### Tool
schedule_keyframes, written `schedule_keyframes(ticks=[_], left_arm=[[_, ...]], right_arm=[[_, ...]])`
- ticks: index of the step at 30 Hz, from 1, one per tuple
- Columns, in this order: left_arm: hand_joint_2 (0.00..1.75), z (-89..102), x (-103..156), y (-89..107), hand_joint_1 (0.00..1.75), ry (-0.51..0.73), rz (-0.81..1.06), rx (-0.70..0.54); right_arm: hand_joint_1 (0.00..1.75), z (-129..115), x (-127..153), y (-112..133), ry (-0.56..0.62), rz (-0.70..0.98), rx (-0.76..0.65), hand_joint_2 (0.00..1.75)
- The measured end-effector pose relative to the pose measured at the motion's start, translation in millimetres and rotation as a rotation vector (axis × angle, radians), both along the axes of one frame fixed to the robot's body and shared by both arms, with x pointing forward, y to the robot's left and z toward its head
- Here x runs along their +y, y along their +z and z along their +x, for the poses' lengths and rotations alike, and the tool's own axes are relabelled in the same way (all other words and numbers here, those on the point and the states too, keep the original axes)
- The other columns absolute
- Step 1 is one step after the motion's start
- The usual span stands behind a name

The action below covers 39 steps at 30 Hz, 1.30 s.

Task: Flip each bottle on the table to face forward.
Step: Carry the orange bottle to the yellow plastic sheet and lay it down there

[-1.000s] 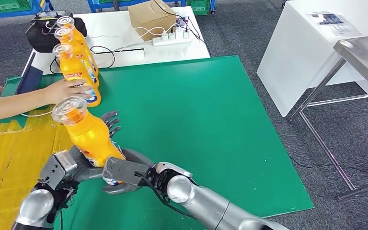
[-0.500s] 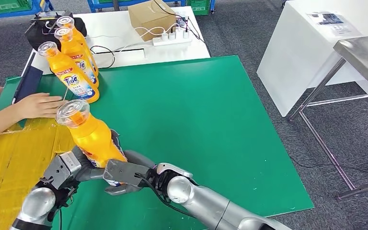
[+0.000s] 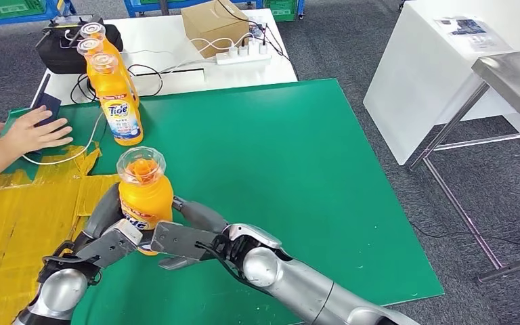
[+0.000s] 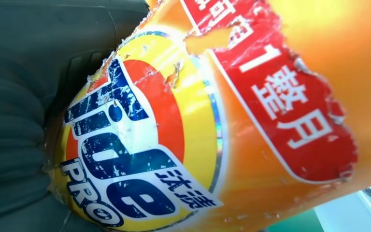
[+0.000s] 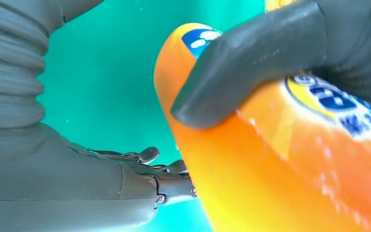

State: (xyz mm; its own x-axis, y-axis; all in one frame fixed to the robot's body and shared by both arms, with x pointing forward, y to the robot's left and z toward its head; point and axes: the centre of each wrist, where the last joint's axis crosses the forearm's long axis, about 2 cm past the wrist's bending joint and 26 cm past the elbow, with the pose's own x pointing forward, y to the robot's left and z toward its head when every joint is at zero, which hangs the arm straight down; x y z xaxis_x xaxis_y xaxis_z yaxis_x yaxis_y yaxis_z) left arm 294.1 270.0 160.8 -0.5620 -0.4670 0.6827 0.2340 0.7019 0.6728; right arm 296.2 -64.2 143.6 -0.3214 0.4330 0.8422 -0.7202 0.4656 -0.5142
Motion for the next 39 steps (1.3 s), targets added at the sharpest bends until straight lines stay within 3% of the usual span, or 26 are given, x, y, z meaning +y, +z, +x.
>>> schedule_keyframes(ticks=[7, 9, 11, 13, 15, 19, 23, 28, 34, 38, 39], left_arm=[[1.75, 0.0, 0.3, 0.2, 1.75, 0.023, 0.024, -0.019], [1.75, -0.8, 4.2, 0.3, 1.75, 0.141, 0.12, -0.092], [1.75, -4.3, 15.5, -0.3, 1.75, 0.349, 0.325, -0.243], [1.75, -9.2, 36.0, -3.8, 1.75, 0.513, 0.559, -0.383], [1.75, -11.7, 63.9, -13.0, 1.75, 0.607, 0.764, -0.429], [1.75, -11.5, 126.2, -40.1, 1.75, 0.705, 1.05, -0.318], [1.75, -10.6, 167.4, -62.9, 1.75, 0.726, 1.182, -0.142], [1.75, -12.1, 188.7, -82.1, 1.75, 0.724, 1.242, -0.005], [1.75, -6.6, 197.6, -86.1, 1.75, 0.72, 1.268, 0.066], [1.75, -4.4, 203.1, -87.0, 0.04, 0.674, 1.287, 0.097], [1.75, -4.3, 205.1, -87.0, 0.0, 0.651, 1.288, 0.099]], right_arm=[[0.0, -0.5, -2.6, 2.6, -0.011, 0.019, -0.007, 1.75], [0.0, -0.1, -4.1, 4.9, -0.015, 0.04, -0.013, 1.75], [0.0, 2.8, -9.1, 11.4, -0.023, 0.085, -0.02, 1.75], [0.0, 8.2, -18.6, 21.5, -0.036, 0.13, -0.028, 1.75], [0.0, 14.7, -30.3, 32.3, -0.049, 0.162, -0.037, 1.75], [0.0, 24.3, -47.6, 48.1, -0.063, 0.197, -0.064, 1.75], [0.0, 25.4, -51.9, 51.6, -0.064, 0.201, -0.077, 1.75], [0.0, 24.8, -52.5, 52.5, -0.06, 0.2, -0.083, 1.75], [0.0, 24.9, -54.7, 51.8, -0.061, 0.194, -0.085, 1.75], [0.0, 25.1, -55.8, 51.2, -0.061, 0.192, -0.085, 1.75], [0.0, 25.1, -56.1, 51.0, -0.061, 0.193, -0.084, 1.75]])
